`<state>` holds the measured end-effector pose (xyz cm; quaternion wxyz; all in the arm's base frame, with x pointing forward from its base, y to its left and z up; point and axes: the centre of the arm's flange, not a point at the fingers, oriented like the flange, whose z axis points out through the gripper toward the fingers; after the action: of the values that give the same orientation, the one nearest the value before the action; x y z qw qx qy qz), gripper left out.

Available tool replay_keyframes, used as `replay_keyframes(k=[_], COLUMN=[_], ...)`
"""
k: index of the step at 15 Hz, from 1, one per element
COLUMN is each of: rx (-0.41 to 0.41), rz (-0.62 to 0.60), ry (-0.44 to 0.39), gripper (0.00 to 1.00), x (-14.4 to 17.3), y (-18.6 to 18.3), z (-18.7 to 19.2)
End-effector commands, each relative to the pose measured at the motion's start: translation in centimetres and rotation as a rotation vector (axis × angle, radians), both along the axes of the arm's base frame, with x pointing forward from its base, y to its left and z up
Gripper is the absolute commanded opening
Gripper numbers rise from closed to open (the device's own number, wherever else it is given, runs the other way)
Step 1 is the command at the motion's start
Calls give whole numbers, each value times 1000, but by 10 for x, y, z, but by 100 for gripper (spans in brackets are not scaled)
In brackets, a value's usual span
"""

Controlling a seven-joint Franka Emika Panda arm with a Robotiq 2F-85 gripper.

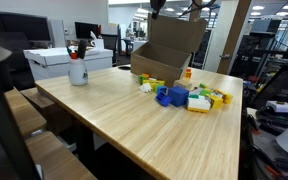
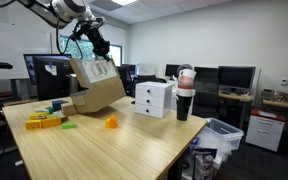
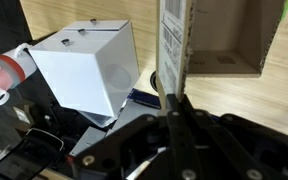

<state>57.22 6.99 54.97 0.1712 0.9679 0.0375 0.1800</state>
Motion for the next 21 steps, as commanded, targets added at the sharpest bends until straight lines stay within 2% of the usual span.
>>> replay_keyframes(k=[1, 2, 3, 7, 9, 10, 14, 17, 21], rx=[13, 22, 26, 101, 147, 165, 283, 323, 364], rz=[32, 43, 48, 55, 87, 104, 254, 320, 360], ry=[70, 71, 78, 128, 158, 172, 293, 399, 590], gripper=[4, 10, 30, 55, 69, 73, 97, 100, 100], x=[9, 11, 12, 18, 18, 16, -9, -29, -63], y=[-2, -3, -3, -2, 6, 10, 32, 38, 45], z=[-10, -18, -23, -52, -56, -56, -58, -73, -107])
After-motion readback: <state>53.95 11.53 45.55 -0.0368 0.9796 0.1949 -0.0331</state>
